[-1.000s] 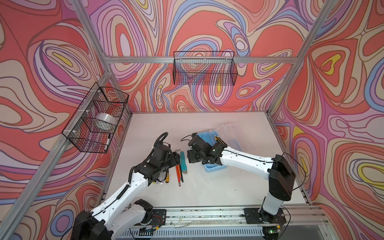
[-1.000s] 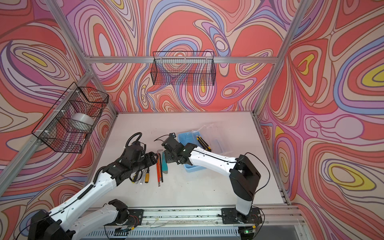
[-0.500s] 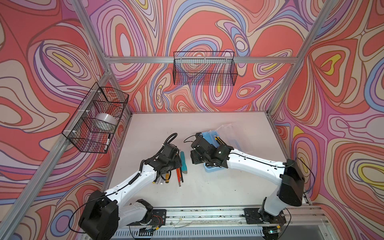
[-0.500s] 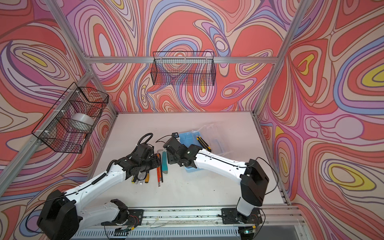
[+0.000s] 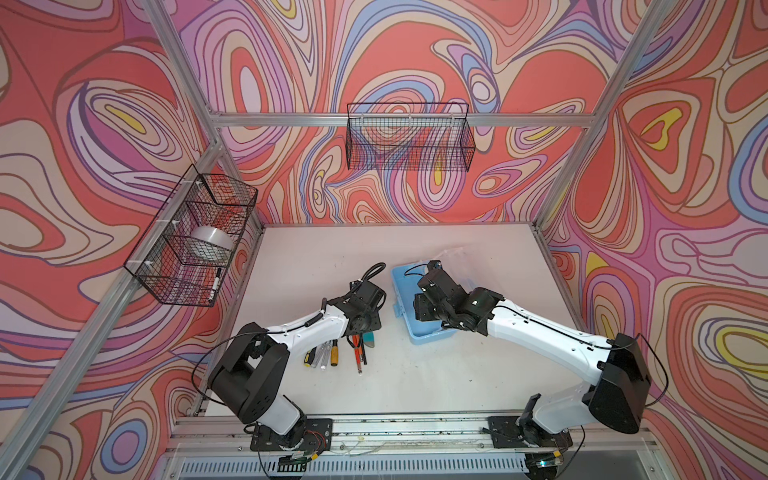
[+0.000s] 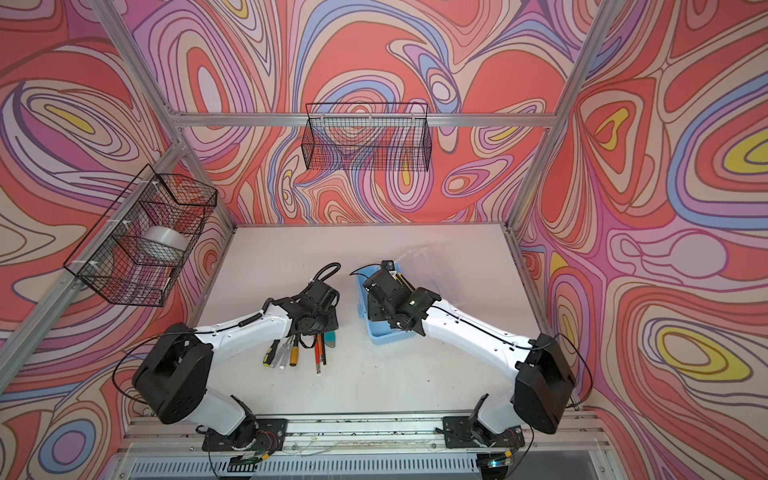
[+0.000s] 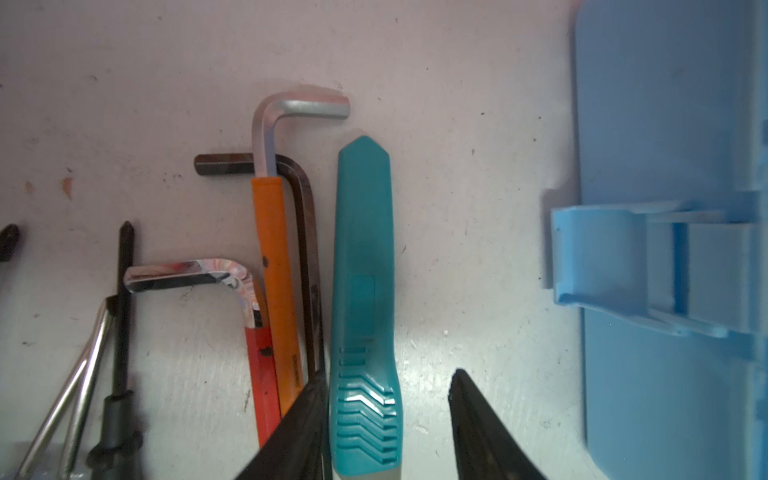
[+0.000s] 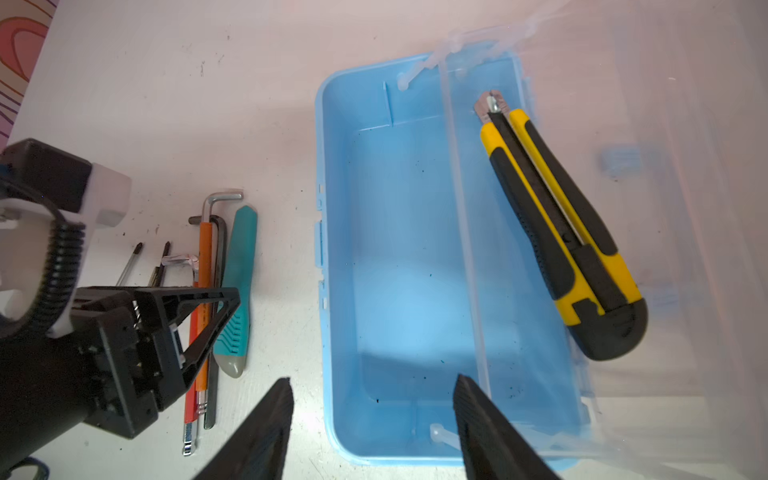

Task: Pack the tool kit
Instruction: 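Lower the left gripper onto the teal scraper and close on it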

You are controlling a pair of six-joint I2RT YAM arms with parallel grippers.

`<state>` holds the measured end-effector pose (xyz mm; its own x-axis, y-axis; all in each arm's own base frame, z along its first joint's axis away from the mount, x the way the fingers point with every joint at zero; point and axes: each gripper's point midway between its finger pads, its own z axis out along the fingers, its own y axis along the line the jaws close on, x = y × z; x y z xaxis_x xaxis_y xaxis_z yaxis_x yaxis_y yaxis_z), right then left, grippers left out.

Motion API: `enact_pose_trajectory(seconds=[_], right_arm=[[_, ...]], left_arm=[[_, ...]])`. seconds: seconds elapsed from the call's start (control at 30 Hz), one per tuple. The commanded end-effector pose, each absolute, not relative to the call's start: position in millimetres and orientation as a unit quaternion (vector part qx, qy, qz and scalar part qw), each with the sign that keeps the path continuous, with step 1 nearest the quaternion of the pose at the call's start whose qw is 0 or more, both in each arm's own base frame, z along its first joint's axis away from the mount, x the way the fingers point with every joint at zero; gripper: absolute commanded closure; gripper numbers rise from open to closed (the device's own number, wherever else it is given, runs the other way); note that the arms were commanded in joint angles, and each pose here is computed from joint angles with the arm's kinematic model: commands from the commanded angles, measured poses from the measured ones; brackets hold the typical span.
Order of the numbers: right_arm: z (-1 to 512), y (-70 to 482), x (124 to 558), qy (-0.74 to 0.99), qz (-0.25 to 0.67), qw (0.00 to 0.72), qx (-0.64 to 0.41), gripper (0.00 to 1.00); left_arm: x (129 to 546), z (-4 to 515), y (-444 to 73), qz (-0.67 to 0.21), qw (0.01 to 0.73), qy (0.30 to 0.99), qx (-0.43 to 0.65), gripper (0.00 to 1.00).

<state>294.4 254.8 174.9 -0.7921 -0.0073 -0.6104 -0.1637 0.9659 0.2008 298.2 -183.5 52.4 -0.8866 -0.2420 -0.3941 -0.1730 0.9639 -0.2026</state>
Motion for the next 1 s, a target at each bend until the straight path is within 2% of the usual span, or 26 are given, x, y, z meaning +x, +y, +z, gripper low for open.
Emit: enact_pose_trajectory(seconds=[0.0,0.53,0.97], right_arm=[[186,254,297,0.93,0.146,0.335,-0.046,0.35],[168,248,304,0.933,0.16,0.32,-0.04,0.35],[160,247,306,0.935,0.16,0.313,-0.041,0.35]], left_arm=[[306,51,-185,-0.071,0.222,0.966,-0.116,0.51],[305,22,-189,-0.053,0.191,0.973,-0.118,0.56],[306,19,-179,0.009,0.192,0.976,-0.099,0.61]])
